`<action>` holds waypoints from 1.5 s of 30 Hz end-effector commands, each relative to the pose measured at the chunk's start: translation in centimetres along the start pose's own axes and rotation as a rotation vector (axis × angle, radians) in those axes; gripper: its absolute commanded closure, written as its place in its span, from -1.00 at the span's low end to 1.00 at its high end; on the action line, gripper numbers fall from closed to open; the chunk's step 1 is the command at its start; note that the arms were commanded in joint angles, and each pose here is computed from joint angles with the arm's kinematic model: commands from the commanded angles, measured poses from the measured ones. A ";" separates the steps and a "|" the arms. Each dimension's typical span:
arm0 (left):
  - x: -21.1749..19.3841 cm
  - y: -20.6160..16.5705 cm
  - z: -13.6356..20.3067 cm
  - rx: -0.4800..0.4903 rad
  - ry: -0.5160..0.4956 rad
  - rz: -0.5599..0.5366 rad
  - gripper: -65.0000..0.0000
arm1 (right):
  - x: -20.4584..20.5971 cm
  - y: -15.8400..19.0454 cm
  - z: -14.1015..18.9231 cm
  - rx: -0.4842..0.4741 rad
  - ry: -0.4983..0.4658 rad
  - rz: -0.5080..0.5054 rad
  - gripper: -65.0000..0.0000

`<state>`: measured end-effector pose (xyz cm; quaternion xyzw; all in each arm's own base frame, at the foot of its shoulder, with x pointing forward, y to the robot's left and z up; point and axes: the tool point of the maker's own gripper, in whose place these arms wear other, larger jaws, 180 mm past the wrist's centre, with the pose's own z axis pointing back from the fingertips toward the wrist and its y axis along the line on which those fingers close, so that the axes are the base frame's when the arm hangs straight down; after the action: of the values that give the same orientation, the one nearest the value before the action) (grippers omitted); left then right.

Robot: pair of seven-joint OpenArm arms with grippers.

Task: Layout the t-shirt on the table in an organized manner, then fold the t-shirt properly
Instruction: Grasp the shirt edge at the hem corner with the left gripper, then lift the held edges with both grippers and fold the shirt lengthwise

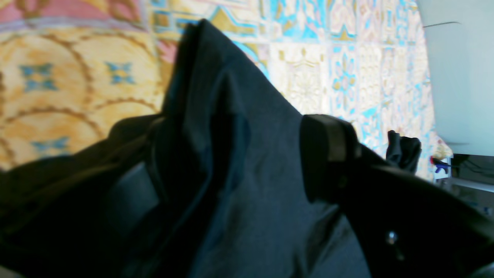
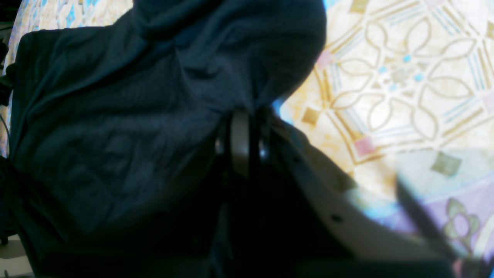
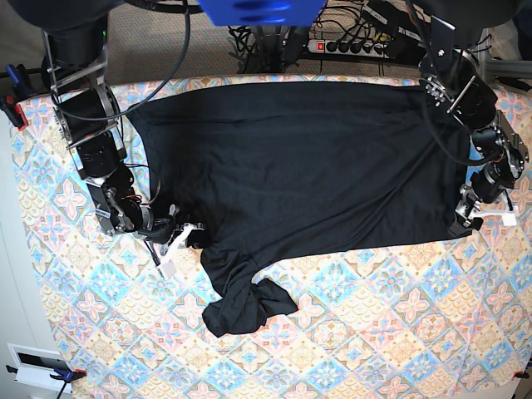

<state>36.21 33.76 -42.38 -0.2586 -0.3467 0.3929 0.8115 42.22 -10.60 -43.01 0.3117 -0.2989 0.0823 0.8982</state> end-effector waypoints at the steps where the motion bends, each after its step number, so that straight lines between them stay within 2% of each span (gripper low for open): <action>1: -0.5 -0.5 -0.2 -0.001 0.041 -0.012 -0.34 | 0.4 -0.1 0.2 -0.010 0.024 0.025 1.00; 4: -0.5 -0.5 -0.2 -0.005 0.039 -0.010 -0.32 | 0.5 -0.1 0.2 -0.010 0.023 0.025 1.00; 7: -0.4 -0.5 -0.2 -0.005 0.035 -0.010 -0.08 | 0.5 -0.1 0.2 -0.010 0.021 0.025 1.00; 9: -0.4 -0.4 -0.2 -0.001 0.034 -0.013 0.22 | 0.5 -0.1 0.2 -0.010 0.021 0.025 1.00; 13: 0.4 -0.3 -0.2 0.008 -0.011 -0.013 1.00 | 0.5 -0.1 0.2 -0.010 0.018 0.025 1.00; 23: 1.0 0.2 0.1 0.025 -0.031 -0.026 1.00 | 0.8 -0.1 0.3 -0.009 0.009 0.021 1.00; 29: 2.2 0.7 0.9 0.037 -0.049 -0.045 1.00 | 3.0 -0.6 1.1 -0.007 -0.078 -0.037 1.00; 37: 3.8 1.4 2.0 0.059 -0.072 -0.065 1.00 | 3.3 -0.8 1.4 -0.010 -0.086 -0.037 1.00; 41: 5.0 1.1 3.1 0.045 -0.093 -0.134 1.00 | 3.3 -0.7 1.4 -0.009 -0.088 -0.036 1.00; 45: 6.5 0.4 5.0 0.060 -0.155 -0.228 1.00 | 3.7 -0.8 1.6 -0.008 -0.102 -0.044 1.00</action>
<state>33.97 38.87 -39.41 -0.1668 -0.3906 0.3343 0.8413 42.93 -11.64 -42.23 0.3206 -0.3104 0.0470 0.8937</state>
